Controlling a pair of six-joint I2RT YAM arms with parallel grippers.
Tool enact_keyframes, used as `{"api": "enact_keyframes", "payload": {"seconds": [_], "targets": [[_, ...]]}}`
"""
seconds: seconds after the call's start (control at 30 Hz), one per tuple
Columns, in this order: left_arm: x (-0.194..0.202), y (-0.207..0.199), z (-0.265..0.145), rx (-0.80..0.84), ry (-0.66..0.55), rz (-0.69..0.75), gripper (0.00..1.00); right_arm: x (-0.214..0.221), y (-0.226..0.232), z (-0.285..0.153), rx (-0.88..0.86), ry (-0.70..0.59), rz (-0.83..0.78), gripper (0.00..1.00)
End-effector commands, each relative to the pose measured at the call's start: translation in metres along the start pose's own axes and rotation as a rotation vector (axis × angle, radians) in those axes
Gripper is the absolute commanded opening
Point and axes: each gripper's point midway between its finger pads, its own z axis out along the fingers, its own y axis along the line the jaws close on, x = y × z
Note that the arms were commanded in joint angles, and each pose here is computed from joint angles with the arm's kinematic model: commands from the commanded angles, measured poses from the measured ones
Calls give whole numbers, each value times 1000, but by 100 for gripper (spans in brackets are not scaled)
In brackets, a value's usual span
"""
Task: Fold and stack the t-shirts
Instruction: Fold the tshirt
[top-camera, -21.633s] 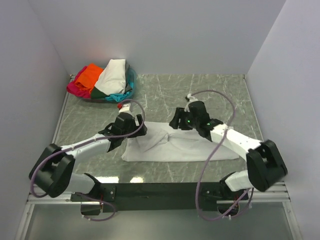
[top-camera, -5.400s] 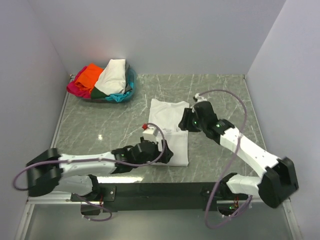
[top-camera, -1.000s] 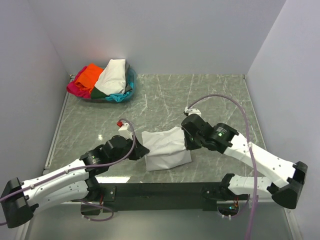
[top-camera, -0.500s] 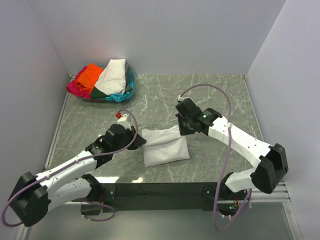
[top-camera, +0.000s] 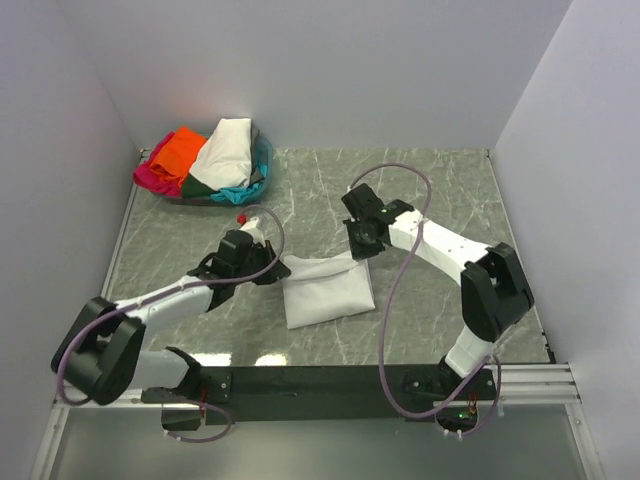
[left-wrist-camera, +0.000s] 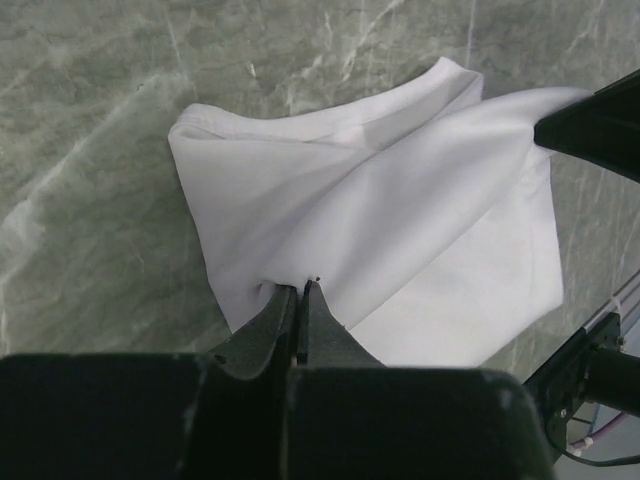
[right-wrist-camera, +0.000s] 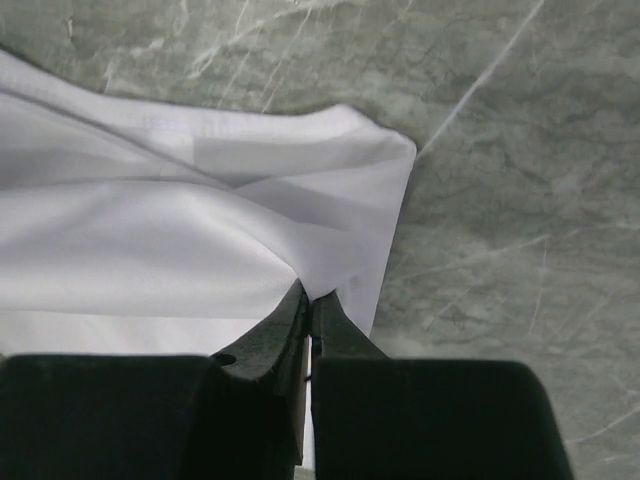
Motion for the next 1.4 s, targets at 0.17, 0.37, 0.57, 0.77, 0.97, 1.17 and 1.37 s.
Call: {"api": "enact_keyframes", "payload": {"seconds": [0.17,0.37,0.57,0.77,0.97,1.17,1.37], "targets": [[-24,-8,29,62,-18,62,1,-22,-6,16,3,-33,14,0],[-29,-3,43,63,-21,69,1,-19,-13,23,17,-27,31,0],[-47,-6,50,42,-52,71,51,-15,-20,34,30,-6,55,0],[-88,-30,24,30,-165,116,88,-24,-33,11,76,-67,88,40],[-77,-59,0,70,-205,142,91,-30,-38,-42,80,-209,141,59],[-32,-76,15,149,-108,125,90,-6,9,-75,-109,-267,106,59],[-8,-96,47,210,-33,128,90,25,38,-58,-237,-220,103,58]]}}
